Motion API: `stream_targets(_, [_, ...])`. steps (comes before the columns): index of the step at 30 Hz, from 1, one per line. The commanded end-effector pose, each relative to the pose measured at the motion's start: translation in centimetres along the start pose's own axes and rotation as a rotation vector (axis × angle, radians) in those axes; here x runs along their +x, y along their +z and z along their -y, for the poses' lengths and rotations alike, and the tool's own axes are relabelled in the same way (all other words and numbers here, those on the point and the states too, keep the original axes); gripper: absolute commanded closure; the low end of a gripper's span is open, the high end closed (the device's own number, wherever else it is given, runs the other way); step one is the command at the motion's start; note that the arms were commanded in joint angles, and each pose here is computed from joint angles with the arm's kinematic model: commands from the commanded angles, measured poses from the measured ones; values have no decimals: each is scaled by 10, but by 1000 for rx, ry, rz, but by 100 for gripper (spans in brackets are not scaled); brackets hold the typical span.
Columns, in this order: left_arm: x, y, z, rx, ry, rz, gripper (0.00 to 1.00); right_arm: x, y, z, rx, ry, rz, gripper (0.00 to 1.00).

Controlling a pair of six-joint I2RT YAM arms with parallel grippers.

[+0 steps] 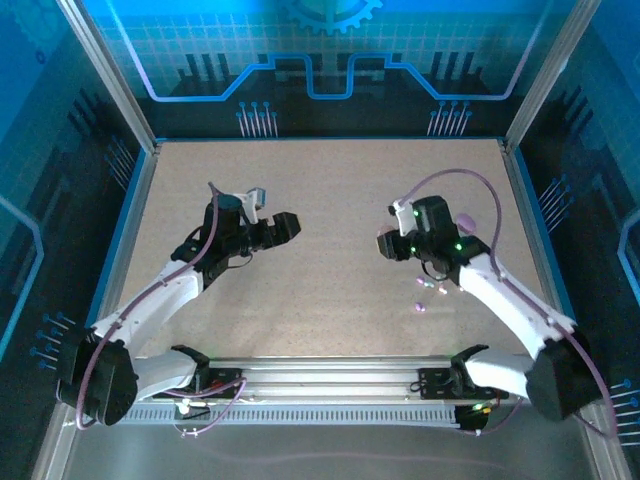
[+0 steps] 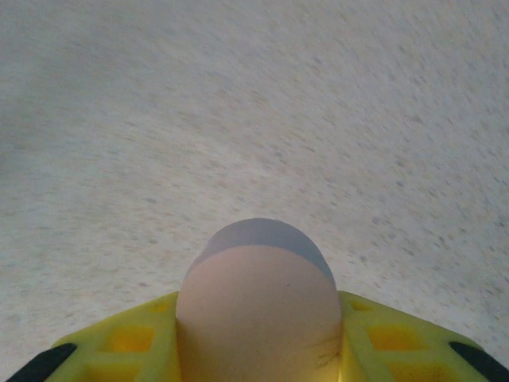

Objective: Insert wireless bluetooth earbuds into charging case

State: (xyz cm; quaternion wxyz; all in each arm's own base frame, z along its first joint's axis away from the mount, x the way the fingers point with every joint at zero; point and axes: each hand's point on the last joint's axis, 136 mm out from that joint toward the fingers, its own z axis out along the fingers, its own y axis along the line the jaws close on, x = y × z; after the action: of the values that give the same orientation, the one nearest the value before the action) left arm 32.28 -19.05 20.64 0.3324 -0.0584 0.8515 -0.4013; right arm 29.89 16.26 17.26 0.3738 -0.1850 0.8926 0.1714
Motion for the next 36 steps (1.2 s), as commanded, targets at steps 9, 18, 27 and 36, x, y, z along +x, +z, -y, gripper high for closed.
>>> stream_targets(9, [13,-6,114,281,105,-109,20,-30,-57,-78,-203,-452,390,76])
stream_targets(18, [55,17,165,382,213,-268,30,-34,-62,-97,-211,-612,472,78])
stream_targets(27, [69,39,163,334,209,-324,41,-35,-57,-101,-225,-619,477,77])
stream_targets(36, [79,45,157,293,230,-374,57,-47,-53,-95,-184,-572,486,75])
